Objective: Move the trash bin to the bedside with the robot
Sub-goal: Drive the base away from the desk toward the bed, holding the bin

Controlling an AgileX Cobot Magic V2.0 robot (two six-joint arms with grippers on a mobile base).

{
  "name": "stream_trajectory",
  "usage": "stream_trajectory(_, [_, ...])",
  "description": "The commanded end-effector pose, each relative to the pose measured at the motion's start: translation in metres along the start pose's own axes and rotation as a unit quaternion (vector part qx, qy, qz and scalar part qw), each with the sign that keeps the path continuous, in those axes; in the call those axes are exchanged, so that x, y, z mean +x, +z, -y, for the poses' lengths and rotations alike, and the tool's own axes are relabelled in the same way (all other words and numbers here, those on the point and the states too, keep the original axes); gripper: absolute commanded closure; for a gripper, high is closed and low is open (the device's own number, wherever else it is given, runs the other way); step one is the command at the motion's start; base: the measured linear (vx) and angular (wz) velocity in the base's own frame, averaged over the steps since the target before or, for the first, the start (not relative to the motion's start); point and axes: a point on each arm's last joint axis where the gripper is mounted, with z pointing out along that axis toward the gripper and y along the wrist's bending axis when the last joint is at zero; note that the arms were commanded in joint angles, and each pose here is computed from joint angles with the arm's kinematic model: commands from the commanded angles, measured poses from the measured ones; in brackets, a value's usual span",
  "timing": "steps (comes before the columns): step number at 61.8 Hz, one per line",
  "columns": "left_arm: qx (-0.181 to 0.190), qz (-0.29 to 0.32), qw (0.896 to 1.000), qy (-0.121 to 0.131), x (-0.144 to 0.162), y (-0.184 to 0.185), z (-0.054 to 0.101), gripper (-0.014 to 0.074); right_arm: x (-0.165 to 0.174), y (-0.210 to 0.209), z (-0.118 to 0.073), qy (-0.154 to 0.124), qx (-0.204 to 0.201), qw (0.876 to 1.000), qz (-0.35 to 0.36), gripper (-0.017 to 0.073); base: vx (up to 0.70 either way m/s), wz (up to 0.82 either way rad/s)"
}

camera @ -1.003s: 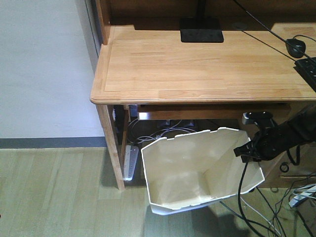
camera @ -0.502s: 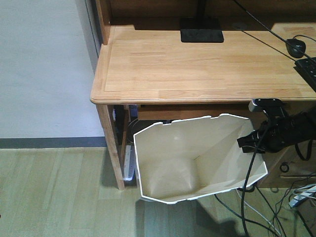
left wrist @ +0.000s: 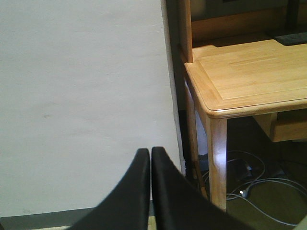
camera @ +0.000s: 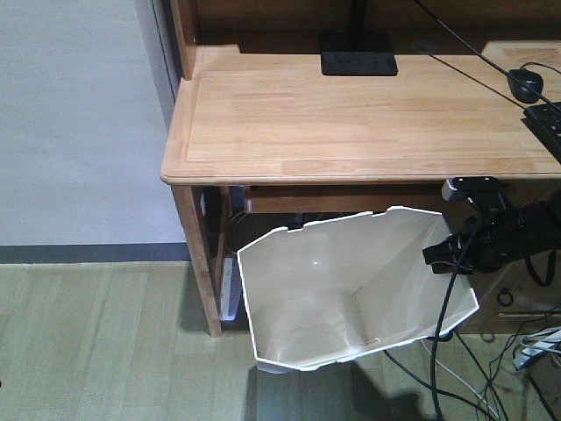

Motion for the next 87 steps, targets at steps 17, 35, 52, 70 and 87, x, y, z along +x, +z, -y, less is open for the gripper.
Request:
stream_trajectory(17, [0.006, 0.028, 1.000, -0.005, 0.0020, 0.0016, 0.0016, 0.0599, -0.0160, -0.0216, -0.0127, 0.032, -0.039, 0.998, 0.046, 0.0566, -0.01, 0.04])
stream_trajectory(35, [0.006, 0.028, 1.000, -0.005, 0.0020, 0.0016, 0.0016, 0.0599, -0.0160, -0.0216, -0.0127, 0.032, -0.039, 0.998, 0.046, 0.0566, -0.04, 0.15])
stream_trajectory(52, [0.006, 0.028, 1.000, -0.005, 0.0020, 0.0016, 0.0016, 0.0599, -0.0160, -0.0216, -0.0129, 0.032, -0.040, 0.998, 0.045, 0.0566, -0.03, 0.32])
stream_trajectory(70, [0.006, 0.028, 1.000, -0.005, 0.0020, 0.0016, 0.0016, 0.0599, -0.0160, -0.0216, -0.0129, 0.032, -0.040, 0.998, 0.045, 0.0566, -0.03, 0.57])
stream_trajectory(87, [0.006, 0.028, 1.000, -0.005, 0.0020, 0.0016, 0.0016, 0.0599, -0.0159, -0.0216, -0.0129, 0.032, -0.040, 0.998, 0.045, 0.0566, 0.00, 0.61])
